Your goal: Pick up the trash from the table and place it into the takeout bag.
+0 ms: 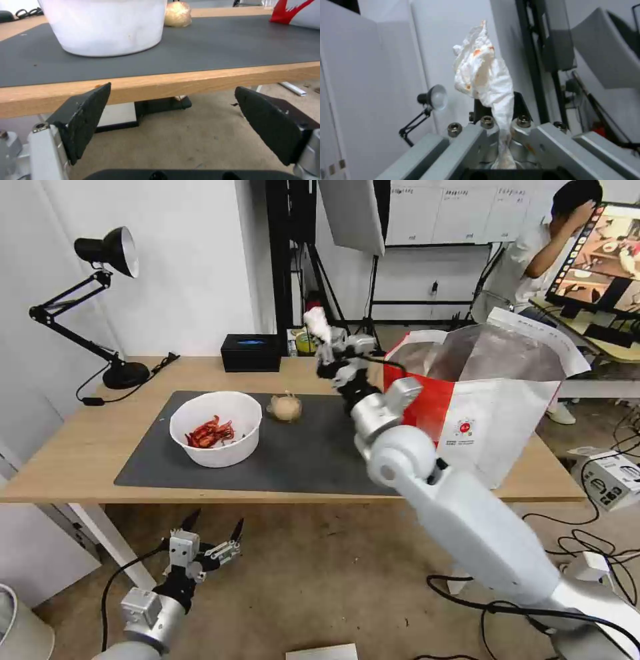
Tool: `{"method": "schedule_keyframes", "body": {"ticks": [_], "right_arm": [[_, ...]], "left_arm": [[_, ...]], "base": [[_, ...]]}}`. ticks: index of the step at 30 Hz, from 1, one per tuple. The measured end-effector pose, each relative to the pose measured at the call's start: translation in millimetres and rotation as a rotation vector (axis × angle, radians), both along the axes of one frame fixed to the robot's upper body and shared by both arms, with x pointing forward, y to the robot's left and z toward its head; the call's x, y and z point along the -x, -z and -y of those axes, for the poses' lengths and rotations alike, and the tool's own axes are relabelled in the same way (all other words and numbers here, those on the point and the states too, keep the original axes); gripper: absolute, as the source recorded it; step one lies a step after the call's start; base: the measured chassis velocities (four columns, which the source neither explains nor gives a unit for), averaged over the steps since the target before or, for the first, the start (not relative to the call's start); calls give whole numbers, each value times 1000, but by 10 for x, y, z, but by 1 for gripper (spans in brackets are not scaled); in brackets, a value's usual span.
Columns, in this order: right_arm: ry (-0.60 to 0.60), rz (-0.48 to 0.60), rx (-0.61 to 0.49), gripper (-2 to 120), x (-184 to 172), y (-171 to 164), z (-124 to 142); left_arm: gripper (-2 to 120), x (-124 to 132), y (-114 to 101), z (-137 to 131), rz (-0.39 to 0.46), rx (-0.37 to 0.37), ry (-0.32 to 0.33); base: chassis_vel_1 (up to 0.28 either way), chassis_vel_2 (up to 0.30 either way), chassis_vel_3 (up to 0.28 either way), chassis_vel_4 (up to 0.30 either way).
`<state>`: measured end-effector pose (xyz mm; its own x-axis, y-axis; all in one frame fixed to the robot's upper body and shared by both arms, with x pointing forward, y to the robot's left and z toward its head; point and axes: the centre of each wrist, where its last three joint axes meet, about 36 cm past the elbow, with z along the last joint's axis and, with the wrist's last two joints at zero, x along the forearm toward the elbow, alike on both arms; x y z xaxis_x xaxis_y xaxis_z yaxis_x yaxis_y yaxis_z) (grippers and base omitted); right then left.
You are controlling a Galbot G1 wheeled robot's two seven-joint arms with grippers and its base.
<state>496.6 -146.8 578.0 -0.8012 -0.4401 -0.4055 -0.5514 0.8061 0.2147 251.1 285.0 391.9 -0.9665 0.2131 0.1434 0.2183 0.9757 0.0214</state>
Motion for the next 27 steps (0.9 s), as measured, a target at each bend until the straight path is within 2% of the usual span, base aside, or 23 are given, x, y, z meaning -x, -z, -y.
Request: {"method": "schedule_keyframes", "body": {"ticks": [2, 3, 6, 7, 10, 20, 27], "right_arm": [[34, 18, -6, 0, 21, -105, 226], [34, 18, -6, 0, 21, -105, 226], [89, 15, 7, 0, 35, -243, 558], [89, 15, 7, 0, 35, -243, 558], [178, -35, 74, 0, 77, -359, 832], [341, -126, 134, 0, 146, -366, 1221], [419, -170, 179, 3, 155, -273, 1337]], "left_arm": [[100, 4, -5, 5, 1, 0, 1], [100, 4, -5, 5, 1, 0, 1], [100, -1, -3, 34, 2, 6, 5], [100, -1, -3, 34, 2, 6, 5], [100, -3, 7, 81, 2, 14, 11], [100, -23, 0, 147, 11, 19, 26], [100, -5, -9, 182, 10, 24, 35]], "base": [[0, 0, 0, 0], [0, 0, 0, 0], [0, 0, 0, 0], [0, 0, 0, 0], [0, 0, 0, 0], [0, 0, 0, 0], [0, 0, 0, 0]]}}
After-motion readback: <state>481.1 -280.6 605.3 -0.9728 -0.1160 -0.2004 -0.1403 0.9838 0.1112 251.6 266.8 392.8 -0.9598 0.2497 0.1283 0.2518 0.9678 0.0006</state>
